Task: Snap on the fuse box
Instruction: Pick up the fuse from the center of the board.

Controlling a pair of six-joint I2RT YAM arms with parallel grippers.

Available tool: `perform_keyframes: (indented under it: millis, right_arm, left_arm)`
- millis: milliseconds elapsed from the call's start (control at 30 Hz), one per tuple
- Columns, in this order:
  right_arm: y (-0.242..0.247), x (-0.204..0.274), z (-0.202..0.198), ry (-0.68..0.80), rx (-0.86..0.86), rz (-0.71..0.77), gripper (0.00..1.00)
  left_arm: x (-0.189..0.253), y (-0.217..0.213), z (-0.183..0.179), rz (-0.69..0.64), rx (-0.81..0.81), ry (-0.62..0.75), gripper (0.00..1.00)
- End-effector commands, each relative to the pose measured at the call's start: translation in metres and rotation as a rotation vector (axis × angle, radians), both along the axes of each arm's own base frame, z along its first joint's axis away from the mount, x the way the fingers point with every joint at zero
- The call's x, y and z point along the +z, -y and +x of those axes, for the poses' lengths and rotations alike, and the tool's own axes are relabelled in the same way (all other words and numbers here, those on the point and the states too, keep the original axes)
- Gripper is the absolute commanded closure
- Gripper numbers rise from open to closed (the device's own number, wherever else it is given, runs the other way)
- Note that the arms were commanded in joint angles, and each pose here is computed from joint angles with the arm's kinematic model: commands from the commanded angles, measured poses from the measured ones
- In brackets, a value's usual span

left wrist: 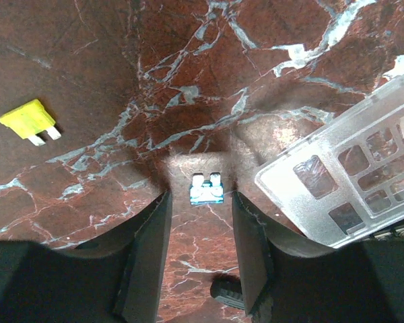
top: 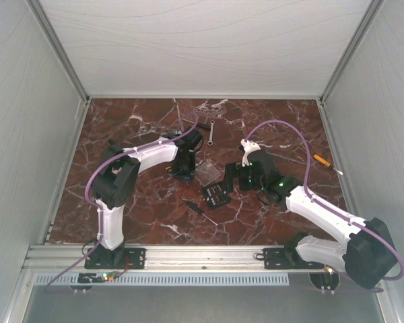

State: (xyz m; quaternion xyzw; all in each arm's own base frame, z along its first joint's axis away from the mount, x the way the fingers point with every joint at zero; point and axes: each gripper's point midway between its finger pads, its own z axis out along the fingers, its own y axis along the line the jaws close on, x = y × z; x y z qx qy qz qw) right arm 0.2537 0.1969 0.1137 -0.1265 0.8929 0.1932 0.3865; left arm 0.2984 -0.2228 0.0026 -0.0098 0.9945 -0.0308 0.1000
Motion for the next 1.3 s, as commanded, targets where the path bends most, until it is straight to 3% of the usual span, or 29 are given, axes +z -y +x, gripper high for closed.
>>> perform_keyframes:
  millis: [0, 400, 1267]
  right_arm:
    - [0.000, 0.007, 0.005, 0.029, -0.009, 0.011, 0.02]
    - [-0.001, 0.003, 0.005, 0.019, -0.007, 0.011, 0.02]
    - [-0.002, 0.004, 0.004, 0.017, -0.003, 0.016, 0.02]
  left_arm:
    - [-0.004, 0.007, 0.008, -0.027, 0.020, 0.004, 0.58]
    - [-0.009, 0.006, 0.003, -0.023, 0.037, -0.020, 0.66]
    - [-0.031, -0.001, -0.013, 0.134, 0.024, -0.058, 0.66]
